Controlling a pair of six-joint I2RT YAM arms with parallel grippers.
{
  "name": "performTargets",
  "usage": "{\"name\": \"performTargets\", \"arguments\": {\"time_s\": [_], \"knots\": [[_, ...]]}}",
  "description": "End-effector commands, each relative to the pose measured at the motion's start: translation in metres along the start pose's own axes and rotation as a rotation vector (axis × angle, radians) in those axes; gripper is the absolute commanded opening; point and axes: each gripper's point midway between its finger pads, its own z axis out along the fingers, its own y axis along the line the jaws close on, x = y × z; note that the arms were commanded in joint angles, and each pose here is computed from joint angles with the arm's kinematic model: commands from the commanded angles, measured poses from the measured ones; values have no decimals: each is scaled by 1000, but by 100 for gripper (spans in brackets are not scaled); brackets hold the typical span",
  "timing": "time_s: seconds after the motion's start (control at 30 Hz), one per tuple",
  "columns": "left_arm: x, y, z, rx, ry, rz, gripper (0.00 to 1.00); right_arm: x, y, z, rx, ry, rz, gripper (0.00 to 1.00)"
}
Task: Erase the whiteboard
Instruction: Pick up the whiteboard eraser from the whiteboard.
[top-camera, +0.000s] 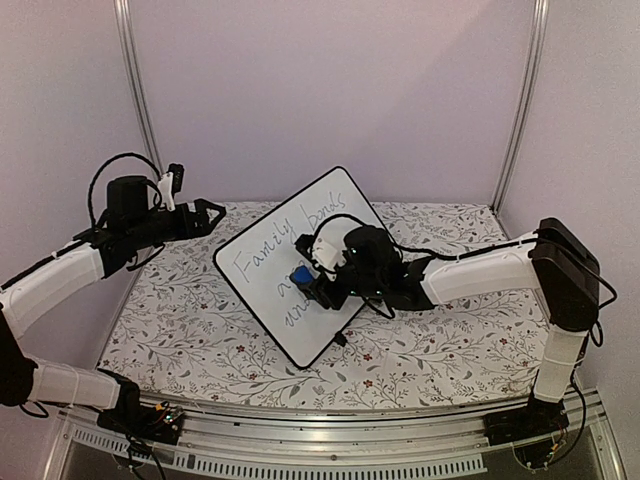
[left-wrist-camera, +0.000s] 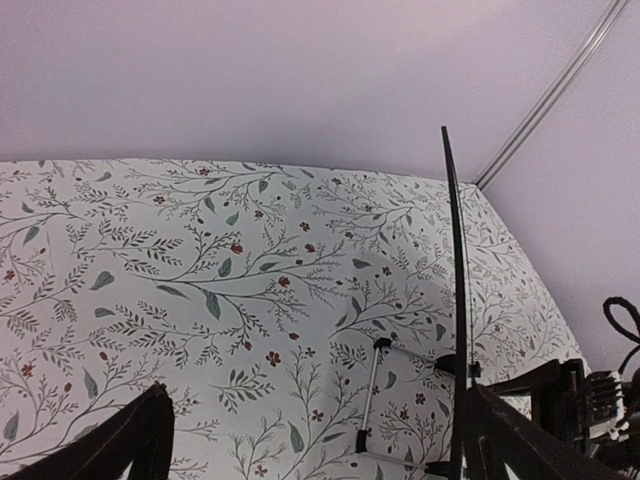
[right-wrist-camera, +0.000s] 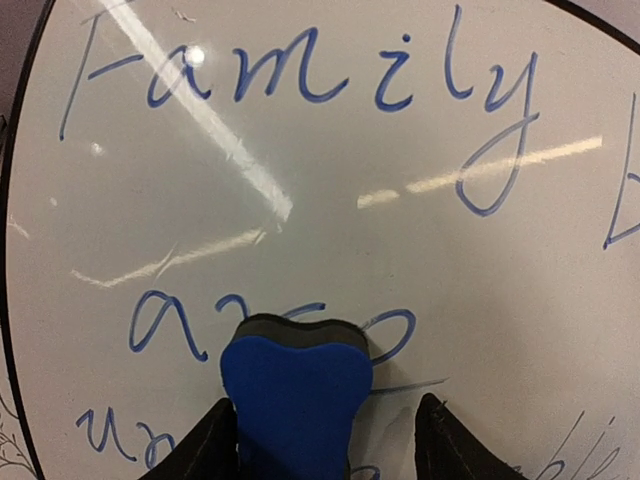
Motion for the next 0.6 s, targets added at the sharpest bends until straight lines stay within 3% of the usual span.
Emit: {"name": "performTargets", "arguments": {"time_s": [0.0,0.57], "knots": [[-10,-6,-1,16,-17,17,100,-5,-5,6,9,-18,2,58],[-11,-5,-2,11,-18,16,100,-8,-4,5,-25,-29,7,45]]}}
